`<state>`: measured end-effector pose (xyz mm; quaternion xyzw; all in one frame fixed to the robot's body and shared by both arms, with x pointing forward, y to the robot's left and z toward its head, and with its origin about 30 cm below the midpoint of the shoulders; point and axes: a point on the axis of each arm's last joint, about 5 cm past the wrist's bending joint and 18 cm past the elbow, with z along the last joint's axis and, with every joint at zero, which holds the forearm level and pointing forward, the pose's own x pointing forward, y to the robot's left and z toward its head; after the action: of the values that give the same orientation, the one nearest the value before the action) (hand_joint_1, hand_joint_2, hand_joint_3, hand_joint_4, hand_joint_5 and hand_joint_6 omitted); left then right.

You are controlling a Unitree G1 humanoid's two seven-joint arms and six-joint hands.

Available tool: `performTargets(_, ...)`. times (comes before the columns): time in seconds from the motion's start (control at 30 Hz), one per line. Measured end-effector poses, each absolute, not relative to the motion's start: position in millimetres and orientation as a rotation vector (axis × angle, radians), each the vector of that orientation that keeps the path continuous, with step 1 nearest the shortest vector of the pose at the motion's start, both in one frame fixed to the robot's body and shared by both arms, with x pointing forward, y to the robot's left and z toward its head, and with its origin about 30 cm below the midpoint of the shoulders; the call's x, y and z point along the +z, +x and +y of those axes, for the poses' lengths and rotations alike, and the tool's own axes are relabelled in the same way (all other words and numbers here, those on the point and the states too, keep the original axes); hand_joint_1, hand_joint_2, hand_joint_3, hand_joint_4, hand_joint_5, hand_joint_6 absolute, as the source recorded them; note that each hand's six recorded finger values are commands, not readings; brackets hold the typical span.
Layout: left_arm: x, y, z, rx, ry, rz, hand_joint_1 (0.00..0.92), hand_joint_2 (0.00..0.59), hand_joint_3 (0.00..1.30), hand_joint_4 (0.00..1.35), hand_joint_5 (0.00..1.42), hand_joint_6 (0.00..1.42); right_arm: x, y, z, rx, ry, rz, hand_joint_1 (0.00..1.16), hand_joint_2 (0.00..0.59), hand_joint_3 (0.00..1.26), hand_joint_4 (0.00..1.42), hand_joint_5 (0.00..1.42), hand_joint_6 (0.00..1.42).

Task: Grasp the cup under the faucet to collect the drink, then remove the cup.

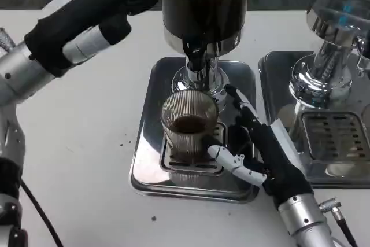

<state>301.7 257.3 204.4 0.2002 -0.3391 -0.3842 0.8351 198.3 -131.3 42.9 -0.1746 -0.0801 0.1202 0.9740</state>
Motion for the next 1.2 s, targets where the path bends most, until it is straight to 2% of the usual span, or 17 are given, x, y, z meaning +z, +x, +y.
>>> performTargets(0.2,191,287,276,-0.742,0.403,-0.673,0.000,0.088,0.26,0.20,0.19,0.17,42,197,-134,0.241,-0.367,-0.161,0.56,0.220,0.02,0.00,0.01,0.08)
performTargets(0.63,155,262,298,-0.634,0.353,-0.519,0.000,0.098,0.28,0.22,0.20,0.19,43,196,-135,0.261,-0.389,-0.168,0.58,0.212,0.00,0.00,0.00,0.07)
performTargets(1.2,124,238,312,-0.563,0.341,-0.342,0.000,0.109,0.29,0.24,0.22,0.19,47,198,-132,0.308,-0.412,-0.163,0.58,0.211,0.00,0.00,0.00,0.00)
